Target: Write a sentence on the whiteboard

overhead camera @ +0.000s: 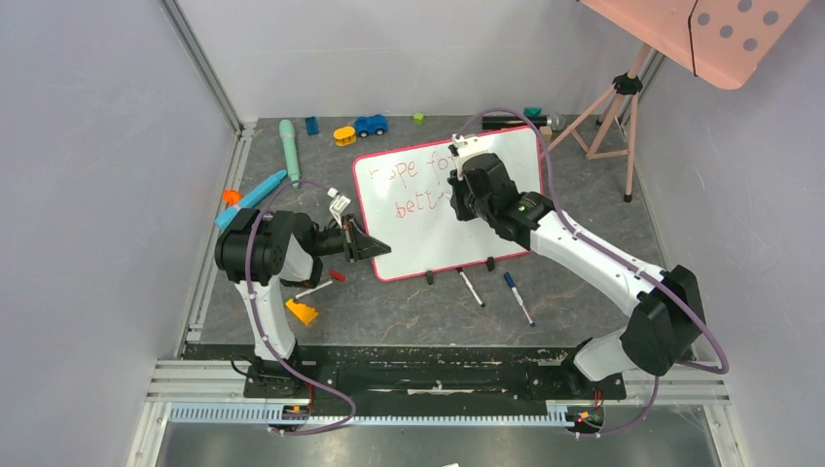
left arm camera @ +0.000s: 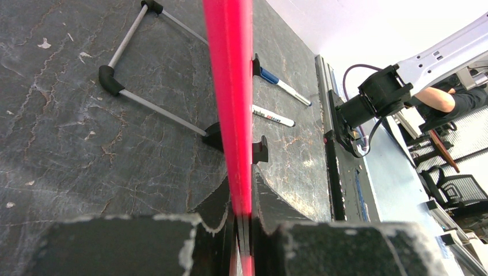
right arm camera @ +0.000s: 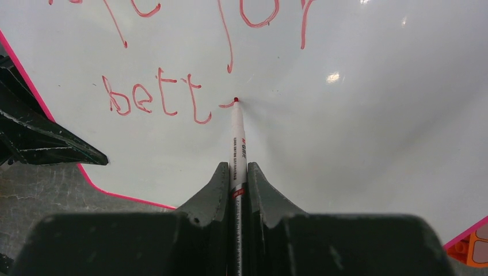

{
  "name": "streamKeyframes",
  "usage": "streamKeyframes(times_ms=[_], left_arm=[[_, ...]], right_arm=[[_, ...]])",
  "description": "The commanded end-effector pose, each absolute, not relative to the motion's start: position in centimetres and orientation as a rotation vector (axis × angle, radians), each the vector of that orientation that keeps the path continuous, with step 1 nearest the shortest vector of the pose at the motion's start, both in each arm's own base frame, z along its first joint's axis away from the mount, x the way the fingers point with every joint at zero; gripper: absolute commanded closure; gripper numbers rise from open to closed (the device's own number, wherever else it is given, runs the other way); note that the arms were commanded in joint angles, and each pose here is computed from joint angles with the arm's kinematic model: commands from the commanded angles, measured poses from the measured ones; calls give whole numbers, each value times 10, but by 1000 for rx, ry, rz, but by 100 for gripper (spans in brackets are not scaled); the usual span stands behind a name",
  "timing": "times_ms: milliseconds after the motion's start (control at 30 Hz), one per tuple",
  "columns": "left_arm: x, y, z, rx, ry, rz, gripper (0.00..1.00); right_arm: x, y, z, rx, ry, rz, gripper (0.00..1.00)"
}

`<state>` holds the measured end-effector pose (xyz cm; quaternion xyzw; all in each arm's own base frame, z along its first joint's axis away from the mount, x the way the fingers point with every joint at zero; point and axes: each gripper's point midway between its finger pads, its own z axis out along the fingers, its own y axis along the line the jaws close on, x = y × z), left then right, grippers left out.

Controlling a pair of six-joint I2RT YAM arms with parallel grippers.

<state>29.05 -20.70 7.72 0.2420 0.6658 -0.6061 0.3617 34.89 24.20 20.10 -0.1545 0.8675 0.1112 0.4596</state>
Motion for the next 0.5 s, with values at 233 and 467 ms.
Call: streamKeyframes(times_ms=[233, 467], left_arm=[[283, -213, 79, 833, 1572, -1489, 98], [283, -213, 79, 832, 1573, -1488, 98]], right_arm=[[362, 252, 215, -391, 2085, 317, 100], [355, 252, 207, -399, 2104, 338, 100]])
